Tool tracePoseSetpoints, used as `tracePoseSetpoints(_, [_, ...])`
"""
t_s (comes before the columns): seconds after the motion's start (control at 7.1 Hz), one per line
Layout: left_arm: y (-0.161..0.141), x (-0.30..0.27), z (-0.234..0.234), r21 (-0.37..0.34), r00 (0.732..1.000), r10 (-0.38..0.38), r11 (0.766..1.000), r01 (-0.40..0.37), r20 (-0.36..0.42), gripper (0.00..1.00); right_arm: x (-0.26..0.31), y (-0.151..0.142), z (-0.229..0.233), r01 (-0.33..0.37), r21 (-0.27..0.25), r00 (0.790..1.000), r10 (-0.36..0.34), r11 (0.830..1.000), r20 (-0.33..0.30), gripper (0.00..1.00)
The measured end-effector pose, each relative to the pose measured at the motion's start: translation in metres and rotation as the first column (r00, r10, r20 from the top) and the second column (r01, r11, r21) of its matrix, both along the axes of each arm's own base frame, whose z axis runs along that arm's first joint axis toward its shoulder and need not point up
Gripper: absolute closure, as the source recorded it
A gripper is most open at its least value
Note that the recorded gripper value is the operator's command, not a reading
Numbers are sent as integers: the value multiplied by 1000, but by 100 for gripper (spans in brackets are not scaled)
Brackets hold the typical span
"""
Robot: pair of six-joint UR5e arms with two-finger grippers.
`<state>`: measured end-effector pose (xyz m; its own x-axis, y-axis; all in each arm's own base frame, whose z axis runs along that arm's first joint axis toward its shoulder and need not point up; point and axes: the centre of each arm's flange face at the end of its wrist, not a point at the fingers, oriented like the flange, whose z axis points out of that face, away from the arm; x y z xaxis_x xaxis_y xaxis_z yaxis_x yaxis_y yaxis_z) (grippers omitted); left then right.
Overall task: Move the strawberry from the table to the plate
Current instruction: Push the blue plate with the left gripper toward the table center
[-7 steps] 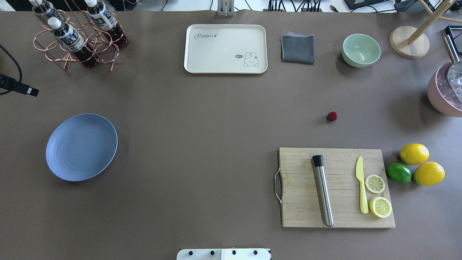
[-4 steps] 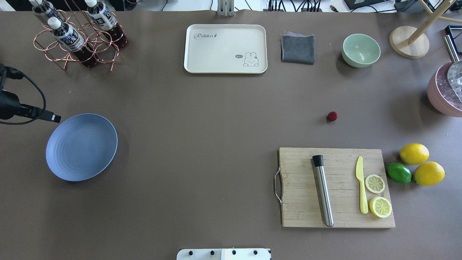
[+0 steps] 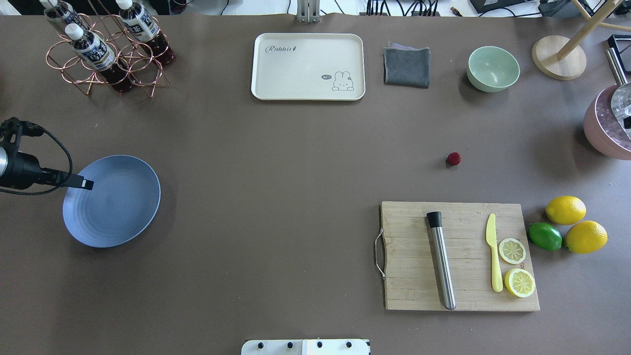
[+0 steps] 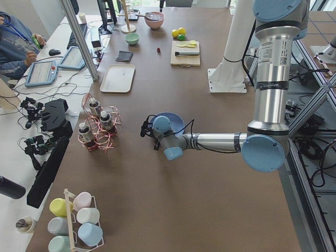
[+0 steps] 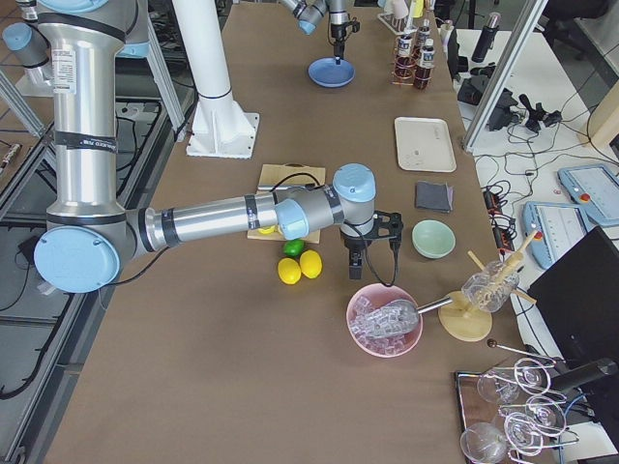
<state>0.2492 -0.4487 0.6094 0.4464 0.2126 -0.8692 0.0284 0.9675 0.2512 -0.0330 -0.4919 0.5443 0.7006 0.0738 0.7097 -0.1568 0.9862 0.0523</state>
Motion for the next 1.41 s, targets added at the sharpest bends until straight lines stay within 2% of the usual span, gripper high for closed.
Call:
tracePoseSetpoints(0.14, [2,0,-1,13,1000,3,1000,-3,-11,100,-1,-1,-1,0,3,1000,0,1000,-3,0])
tracePoseSetpoints(0.85, [2,3,-15,52,999,9,999,-7,-41,100,-2,-4,-3,1,9,1000,-1,1000,-7,0])
tracePoseSetpoints(0.99, [-4,8,-33,49,998,6,999,-3,-65,100,-2,-4,-2,1,8,1000,-1,1000,-7,0])
tracePoseSetpoints(1.13, [-18,20,-64,17,994,-9,1000,11,-109,100,-2,-3,-2,1,6,1000,-1,1000,-8,0])
tracePoseSetpoints(1.41, [-65,60,-150,-53,985,-43,998,35,-165,100,-2,-3,-1,0,5,1000,0,1000,-8,0])
